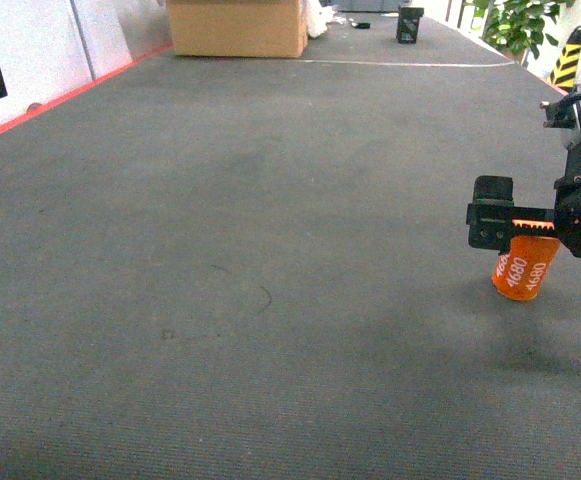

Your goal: Sort blue parts and orange caps into right shelf containers

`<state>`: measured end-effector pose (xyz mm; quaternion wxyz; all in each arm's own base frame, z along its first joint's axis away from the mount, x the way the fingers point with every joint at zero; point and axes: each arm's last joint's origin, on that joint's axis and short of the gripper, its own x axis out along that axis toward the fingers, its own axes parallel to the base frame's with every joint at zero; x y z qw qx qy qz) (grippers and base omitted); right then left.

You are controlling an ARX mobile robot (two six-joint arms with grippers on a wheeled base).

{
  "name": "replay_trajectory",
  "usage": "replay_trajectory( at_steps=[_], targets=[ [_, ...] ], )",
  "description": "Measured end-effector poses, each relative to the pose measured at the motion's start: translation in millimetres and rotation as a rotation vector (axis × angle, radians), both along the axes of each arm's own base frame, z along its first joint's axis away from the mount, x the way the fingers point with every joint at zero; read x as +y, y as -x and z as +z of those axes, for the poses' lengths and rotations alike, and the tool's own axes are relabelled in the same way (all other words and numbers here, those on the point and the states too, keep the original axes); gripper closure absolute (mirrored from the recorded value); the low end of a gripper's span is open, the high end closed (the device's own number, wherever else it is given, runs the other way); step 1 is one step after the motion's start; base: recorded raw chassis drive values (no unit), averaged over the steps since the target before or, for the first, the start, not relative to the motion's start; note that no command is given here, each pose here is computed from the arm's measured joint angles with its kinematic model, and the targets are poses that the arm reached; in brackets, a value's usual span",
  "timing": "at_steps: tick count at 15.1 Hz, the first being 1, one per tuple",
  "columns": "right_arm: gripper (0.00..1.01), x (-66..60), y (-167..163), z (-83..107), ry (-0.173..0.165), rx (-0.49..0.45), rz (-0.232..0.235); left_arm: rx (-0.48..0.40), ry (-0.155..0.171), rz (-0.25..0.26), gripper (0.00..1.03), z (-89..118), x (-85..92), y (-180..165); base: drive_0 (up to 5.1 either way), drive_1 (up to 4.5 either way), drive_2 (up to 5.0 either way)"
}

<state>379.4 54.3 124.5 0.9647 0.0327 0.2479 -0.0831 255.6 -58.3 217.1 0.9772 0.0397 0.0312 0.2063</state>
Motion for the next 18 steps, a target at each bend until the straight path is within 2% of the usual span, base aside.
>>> replay_trajectory(
  at_steps=[8,12,18],
  targets=[
    [0.03,-3.7,-10.6,-11.0,0.009,0.026,-0.01,0.0,0.0,0.0,0.62,0.0,0.0,0.0,0.0,0.0,0.0],
    [0.03,-4.4,-24.5,-22.9,0.023,0.052,-0.011,0.001,0.0,0.0,0.62,0.0,0.0,0.0,0.0,0.0,0.0],
    [0.03,-4.5,-41.5,-27.9,0.028,0.06,-0.011,0.0,0.0,0.0,0.62,0.0,0.0,0.0,0.0,0.0,0.0]
  ],
)
